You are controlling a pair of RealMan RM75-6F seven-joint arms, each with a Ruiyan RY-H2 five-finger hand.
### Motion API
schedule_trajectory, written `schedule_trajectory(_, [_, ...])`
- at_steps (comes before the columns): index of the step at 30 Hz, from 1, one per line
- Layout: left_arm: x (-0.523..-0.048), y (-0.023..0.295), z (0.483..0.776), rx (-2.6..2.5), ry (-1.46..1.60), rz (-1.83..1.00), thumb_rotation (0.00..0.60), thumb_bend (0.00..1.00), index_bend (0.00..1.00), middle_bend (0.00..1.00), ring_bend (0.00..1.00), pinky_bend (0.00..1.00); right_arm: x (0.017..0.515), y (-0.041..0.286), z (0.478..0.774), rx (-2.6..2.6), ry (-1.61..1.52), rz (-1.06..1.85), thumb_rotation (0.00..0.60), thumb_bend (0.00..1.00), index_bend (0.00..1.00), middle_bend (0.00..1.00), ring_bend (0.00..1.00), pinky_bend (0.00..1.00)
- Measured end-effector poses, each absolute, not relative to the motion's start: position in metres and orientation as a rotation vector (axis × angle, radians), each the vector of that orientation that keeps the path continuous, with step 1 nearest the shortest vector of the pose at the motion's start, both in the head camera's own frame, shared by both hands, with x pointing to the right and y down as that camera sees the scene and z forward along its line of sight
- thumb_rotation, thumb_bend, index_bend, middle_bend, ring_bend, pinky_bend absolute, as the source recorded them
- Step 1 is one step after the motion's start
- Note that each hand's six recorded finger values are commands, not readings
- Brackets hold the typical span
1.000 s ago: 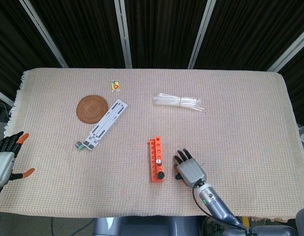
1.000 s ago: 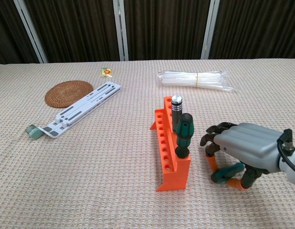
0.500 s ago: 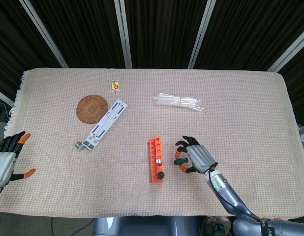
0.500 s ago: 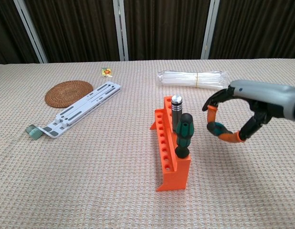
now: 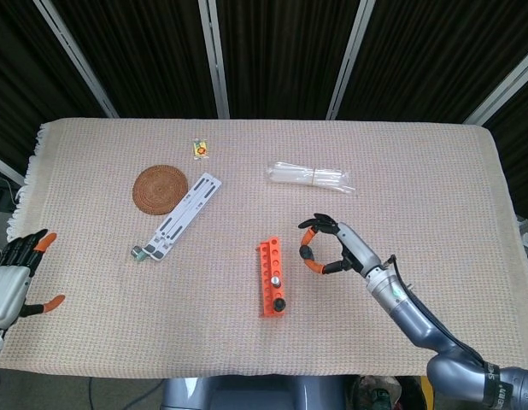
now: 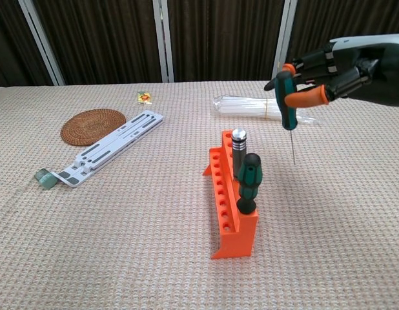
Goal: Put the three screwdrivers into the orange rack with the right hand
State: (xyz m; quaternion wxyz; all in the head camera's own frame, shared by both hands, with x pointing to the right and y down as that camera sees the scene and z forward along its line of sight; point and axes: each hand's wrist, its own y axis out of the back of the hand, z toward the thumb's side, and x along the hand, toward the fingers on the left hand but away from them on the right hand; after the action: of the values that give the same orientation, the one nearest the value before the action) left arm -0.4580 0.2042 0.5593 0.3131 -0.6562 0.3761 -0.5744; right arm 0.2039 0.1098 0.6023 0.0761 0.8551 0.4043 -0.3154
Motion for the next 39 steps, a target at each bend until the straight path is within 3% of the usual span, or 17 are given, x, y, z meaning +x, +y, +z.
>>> schedule_trajectory(14, [-0.455,0.206,0.562,-1.743,0.972,-1.532,0.600,0.15,0.02,0.00,0.00,0.00,0.173,0.071,0.576,2.537,1.076,-0.724,0.600,0.40,0.67,0.23,0.00,0.00])
schedule_trajectory(39, [-0.459,0.204,0.563,-1.733,0.978,-1.542,0.600,0.15,0.01,0.00,0.00,0.00,0.133,0.075,0.607,2.521,1.003,-0.715,0.600,0.40,0.67,0.23,0.00,0.00])
